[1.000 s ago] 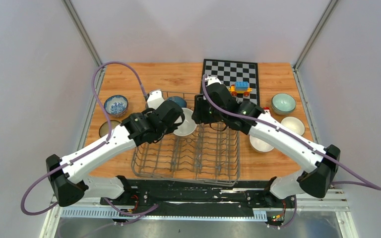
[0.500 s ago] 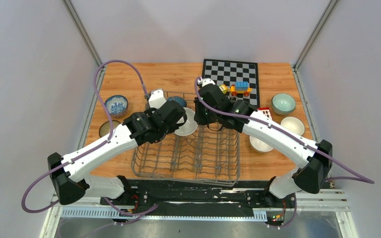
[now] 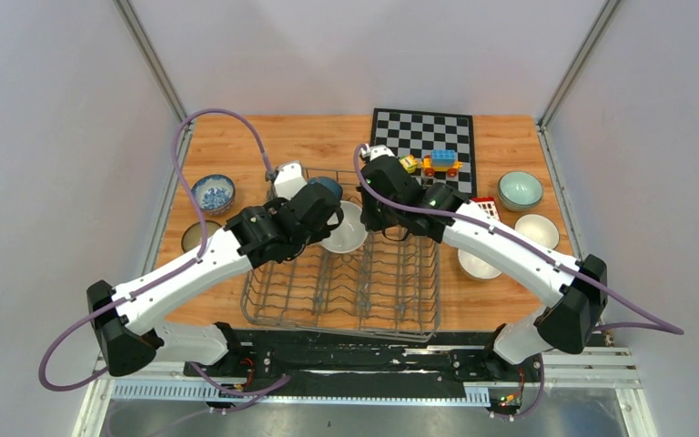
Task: Unload the bowls from the dish rack
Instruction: Place the bowl with the bowl.
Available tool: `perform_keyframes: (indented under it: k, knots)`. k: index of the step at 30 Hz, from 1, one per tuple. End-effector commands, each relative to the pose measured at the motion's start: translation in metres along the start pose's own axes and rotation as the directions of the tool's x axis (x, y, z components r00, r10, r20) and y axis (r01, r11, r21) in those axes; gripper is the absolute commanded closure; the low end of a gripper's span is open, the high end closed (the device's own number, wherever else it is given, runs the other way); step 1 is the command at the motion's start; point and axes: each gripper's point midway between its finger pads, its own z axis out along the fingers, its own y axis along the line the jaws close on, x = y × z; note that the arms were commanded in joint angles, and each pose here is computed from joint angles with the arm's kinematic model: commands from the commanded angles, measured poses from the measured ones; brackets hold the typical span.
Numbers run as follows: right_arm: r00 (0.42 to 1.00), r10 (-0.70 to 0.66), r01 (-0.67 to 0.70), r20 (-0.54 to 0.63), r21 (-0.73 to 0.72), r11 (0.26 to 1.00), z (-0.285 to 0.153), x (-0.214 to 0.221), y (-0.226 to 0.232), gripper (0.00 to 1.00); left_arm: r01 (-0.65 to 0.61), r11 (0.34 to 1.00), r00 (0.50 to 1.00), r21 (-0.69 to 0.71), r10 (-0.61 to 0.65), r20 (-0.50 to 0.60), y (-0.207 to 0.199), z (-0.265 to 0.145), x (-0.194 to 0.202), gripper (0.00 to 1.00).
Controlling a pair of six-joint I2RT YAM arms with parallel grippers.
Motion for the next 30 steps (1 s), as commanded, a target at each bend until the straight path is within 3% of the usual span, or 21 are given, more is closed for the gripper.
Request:
perform_keyframes:
  k: [1,6,10,14,19,23,27,30]
  knots:
    - [0.998,-0.065,0.064,0.019,0.047,0.997,-0.019,-0.010,-0.010,1.00,0.026,0.994,0.997,0.104,-0.033,0.068,-0.021,-0.010,-0.022,0.51]
    - [0.990,-0.127,0.120,0.056,0.116,0.986,-0.053,-0.022,-0.032,1.00,-0.056,0.987,0.992,0.150,0.038,0.117,-0.020,-0.023,-0.035,0.19]
    - [0.982,-0.165,0.144,0.090,0.205,0.968,-0.097,-0.028,-0.067,1.00,-0.150,0.978,0.970,0.147,0.117,0.214,0.000,-0.036,-0.051,0.01]
    - [0.981,-0.173,0.135,0.090,0.330,0.934,-0.142,-0.016,-0.117,1.00,-0.183,0.974,0.940,0.133,0.134,0.313,0.029,-0.045,-0.057,0.00]
    - [0.993,-0.067,0.019,0.096,0.437,0.899,-0.174,0.011,-0.173,1.00,-0.143,0.976,0.923,0.165,0.071,0.379,0.056,-0.051,-0.053,0.00]
    - [0.982,0.131,-0.182,0.137,0.490,0.853,-0.170,0.045,-0.207,1.00,-0.126,0.975,0.932,0.182,0.054,0.358,0.062,-0.043,-0.038,0.00]
    - [0.913,0.321,-0.404,0.251,0.466,0.787,-0.160,0.071,-0.229,1.00,-0.122,0.975,0.952,0.187,0.062,0.299,0.060,-0.030,-0.017,0.00]
    - [0.877,0.369,-0.478,0.307,0.489,0.730,-0.153,0.084,-0.245,1.00,-0.116,0.971,0.966,0.208,0.061,0.252,0.056,-0.023,-0.003,0.00]
